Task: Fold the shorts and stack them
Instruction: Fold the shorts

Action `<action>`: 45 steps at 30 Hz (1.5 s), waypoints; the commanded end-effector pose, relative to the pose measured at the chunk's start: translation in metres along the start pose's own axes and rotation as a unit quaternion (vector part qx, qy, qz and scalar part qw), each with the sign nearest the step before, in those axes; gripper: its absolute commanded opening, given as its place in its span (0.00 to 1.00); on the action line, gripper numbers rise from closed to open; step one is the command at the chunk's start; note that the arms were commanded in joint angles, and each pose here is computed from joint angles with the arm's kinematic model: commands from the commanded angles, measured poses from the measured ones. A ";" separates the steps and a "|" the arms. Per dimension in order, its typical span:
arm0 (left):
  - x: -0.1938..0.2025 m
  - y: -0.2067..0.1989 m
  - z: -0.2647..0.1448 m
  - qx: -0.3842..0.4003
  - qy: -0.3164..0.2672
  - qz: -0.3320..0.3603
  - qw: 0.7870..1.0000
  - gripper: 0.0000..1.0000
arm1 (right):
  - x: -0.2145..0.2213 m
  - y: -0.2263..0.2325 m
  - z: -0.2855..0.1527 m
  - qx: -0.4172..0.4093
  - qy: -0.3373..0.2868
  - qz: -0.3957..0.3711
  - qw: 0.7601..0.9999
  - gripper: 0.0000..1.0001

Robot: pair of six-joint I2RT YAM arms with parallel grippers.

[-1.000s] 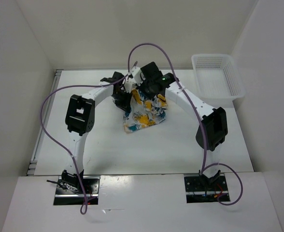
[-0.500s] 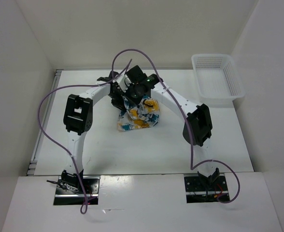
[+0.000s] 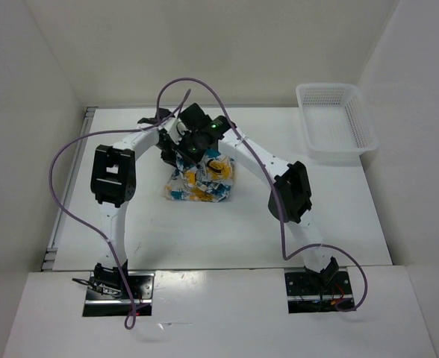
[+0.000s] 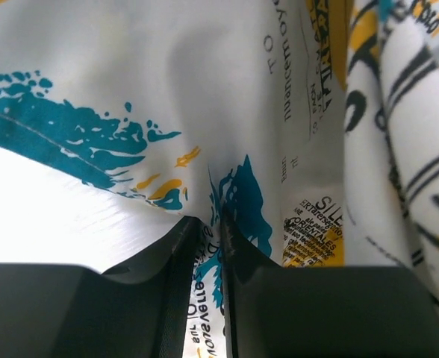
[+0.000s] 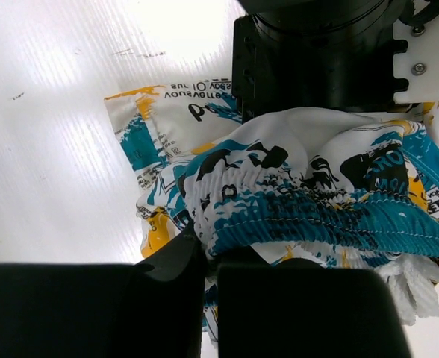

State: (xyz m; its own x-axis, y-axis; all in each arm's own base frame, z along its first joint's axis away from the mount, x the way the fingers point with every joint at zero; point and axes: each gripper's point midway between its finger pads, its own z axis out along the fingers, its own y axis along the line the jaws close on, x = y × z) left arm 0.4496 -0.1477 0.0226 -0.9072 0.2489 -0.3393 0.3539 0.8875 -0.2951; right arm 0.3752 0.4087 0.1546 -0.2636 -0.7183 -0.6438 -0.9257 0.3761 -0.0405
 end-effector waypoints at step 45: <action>-0.019 0.047 -0.075 0.001 -0.045 -0.065 0.997 0.89 | 0.094 -0.003 -0.029 0.054 0.079 -0.023 0.995 0.39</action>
State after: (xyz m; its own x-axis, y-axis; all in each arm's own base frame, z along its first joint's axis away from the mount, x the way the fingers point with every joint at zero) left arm 0.4788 -0.0685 0.1213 -0.8755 0.0778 -0.4770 0.2432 0.9238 -0.2957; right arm 0.3531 0.3258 0.1006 -0.3202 -0.8121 -0.4879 -0.8996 0.4221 -0.1120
